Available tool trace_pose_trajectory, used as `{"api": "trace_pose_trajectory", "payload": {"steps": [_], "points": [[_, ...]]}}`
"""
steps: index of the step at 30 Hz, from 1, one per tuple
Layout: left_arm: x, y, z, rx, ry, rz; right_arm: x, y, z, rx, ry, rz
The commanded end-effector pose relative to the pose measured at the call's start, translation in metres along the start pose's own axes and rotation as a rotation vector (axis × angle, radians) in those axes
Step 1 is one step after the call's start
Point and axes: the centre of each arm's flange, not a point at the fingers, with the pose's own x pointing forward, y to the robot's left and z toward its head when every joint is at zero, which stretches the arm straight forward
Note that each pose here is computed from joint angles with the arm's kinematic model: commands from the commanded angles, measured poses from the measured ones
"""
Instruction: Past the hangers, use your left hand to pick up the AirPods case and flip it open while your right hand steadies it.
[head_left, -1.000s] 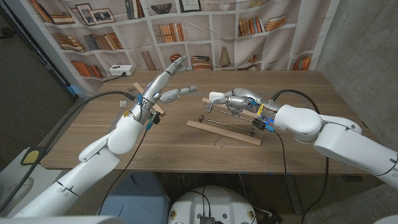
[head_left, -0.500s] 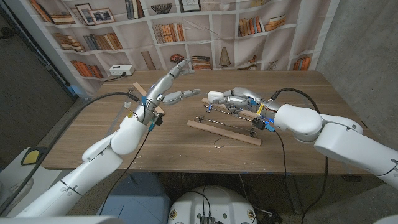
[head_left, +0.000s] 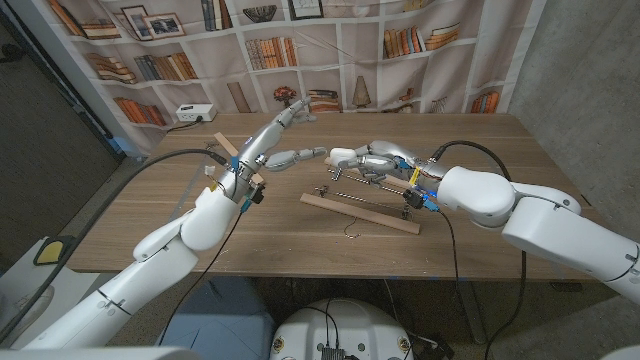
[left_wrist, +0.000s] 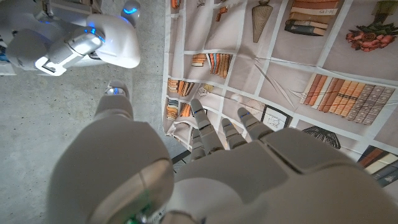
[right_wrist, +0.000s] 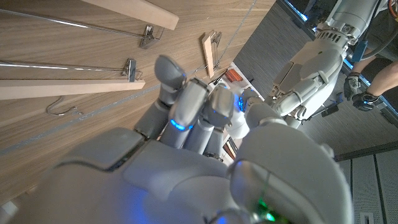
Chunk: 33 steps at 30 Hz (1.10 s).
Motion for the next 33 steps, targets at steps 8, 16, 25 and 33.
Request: {"api": "trace_pose_trajectory", "payload": {"steps": [8, 16, 25, 33], "points": [[-0.001, -0.009, 0.006, 0.018, -0.011, -0.023, 0.002, 0.006, 0.009, -0.019, -0.008, 0.014], [0.000, -0.011, 0.005, 0.004, -0.005, -0.032, 0.003, 0.007, 0.011, -0.019, -0.012, 0.020], [0.001, -0.015, 0.006, -0.002, -0.006, -0.046, 0.002, 0.010, 0.013, -0.022, -0.019, 0.024], [-0.002, -0.015, 0.004, -0.002, 0.002, -0.043, 0.001, 0.012, 0.014, -0.028, -0.016, 0.026]]}}
